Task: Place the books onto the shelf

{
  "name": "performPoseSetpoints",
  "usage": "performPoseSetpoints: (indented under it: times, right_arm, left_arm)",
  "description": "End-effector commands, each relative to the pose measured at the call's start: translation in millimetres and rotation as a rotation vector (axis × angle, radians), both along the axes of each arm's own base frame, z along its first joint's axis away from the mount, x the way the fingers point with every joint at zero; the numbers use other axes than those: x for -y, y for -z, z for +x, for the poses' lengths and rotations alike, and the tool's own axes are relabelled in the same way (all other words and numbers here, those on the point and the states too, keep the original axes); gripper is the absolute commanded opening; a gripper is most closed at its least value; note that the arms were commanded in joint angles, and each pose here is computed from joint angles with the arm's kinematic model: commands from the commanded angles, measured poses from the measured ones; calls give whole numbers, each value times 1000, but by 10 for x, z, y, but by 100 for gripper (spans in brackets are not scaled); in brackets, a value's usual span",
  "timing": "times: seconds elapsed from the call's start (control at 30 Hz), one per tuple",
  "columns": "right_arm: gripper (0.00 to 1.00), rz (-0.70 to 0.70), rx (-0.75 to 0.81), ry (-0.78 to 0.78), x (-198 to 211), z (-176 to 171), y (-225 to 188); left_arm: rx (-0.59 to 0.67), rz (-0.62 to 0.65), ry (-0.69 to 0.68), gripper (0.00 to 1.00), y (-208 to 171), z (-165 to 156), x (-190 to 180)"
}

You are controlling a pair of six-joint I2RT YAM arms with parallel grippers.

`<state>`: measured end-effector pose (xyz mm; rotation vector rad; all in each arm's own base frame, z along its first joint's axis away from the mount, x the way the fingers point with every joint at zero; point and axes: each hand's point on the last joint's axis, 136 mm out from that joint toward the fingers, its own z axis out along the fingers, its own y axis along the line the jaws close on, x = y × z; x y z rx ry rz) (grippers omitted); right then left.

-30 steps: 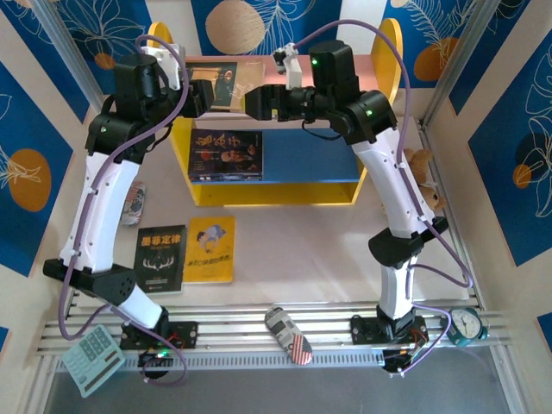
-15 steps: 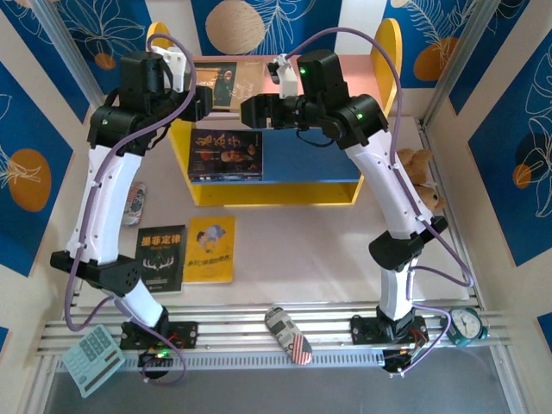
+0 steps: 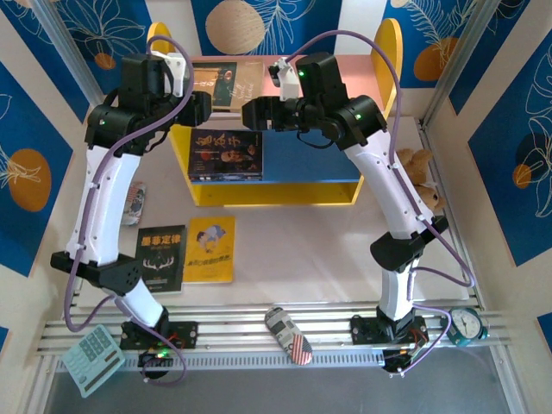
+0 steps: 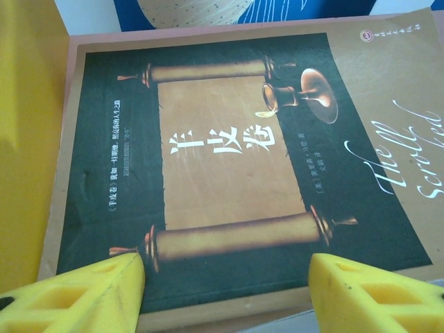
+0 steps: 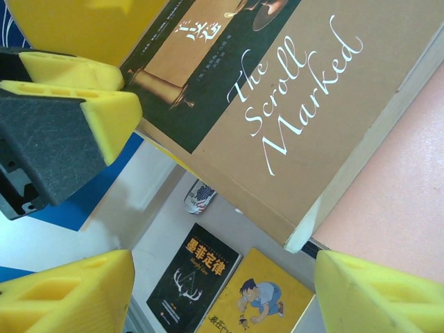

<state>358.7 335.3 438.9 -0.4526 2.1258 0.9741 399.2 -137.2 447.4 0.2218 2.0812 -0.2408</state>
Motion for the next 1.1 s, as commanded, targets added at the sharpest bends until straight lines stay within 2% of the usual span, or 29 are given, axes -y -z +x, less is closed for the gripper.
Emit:
performPoseSetpoints:
  times: [0.0, 0.67, 1.07]
  right_arm:
    - [70, 32, 41, -7, 27, -42, -171]
    - [71, 96, 28, -34, 3, 48, -230]
    - [71, 180, -11, -86, -85, 218, -263]
  left_arm:
    - [-70, -10, 22, 63, 76, -222, 61]
    - [-69, 2, 57, 60, 48, -421, 280]
    - [91, -27, -46, 62, -379, -475, 46]
